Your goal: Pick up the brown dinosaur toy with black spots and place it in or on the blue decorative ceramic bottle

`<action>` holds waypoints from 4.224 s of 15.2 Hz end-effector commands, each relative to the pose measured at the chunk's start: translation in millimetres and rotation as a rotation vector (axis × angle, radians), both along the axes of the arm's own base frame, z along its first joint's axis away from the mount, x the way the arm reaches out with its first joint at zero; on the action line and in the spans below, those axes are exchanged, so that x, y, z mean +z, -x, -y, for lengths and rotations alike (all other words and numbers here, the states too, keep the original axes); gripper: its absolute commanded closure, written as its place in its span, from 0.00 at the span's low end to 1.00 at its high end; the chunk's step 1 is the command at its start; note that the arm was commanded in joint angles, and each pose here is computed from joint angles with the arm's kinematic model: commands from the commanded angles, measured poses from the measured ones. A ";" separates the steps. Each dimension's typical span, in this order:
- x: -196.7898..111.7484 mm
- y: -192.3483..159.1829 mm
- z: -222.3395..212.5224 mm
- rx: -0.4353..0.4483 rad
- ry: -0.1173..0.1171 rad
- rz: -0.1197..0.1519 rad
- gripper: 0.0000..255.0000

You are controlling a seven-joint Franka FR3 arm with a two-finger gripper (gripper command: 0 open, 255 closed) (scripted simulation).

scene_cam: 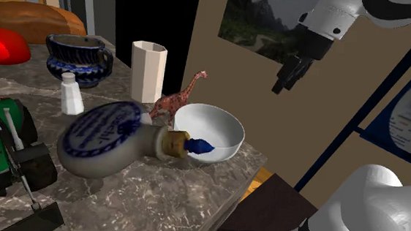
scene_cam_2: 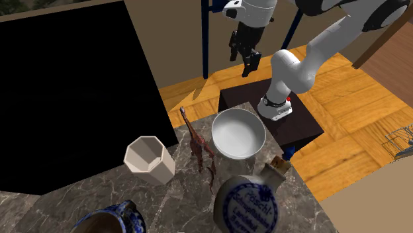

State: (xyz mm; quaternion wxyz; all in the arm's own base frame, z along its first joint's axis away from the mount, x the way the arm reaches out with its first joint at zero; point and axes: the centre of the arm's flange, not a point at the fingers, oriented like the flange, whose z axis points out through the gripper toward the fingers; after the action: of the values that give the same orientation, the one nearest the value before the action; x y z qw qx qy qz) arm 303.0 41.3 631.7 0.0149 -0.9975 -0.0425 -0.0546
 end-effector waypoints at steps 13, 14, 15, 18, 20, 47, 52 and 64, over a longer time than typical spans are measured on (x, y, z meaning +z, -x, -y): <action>-39.6 -95.7 -126.9 -0.518 -0.008 -0.028 0.00; -43.0 -106.4 -135.0 -0.562 -0.009 -0.030 0.00; -46.4 -117.4 -142.6 -0.605 -0.009 -0.032 0.00; -56.7 -152.2 -162.4 -0.735 -0.011 -0.039 0.00; -63.7 -176.6 -173.1 -0.821 -0.013 -0.044 0.00; -118.7 -231.5 -186.9 -1.000 -0.015 -0.053 1.00; -108.0 -231.5 -186.9 -1.000 -0.015 -0.053 1.00; -44.6 -231.6 -187.0 -1.000 -0.015 -0.053 1.00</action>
State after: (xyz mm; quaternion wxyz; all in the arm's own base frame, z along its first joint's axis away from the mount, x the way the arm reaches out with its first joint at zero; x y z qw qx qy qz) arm 534.3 228.5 580.7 -0.0047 -0.8966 0.4417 -0.0299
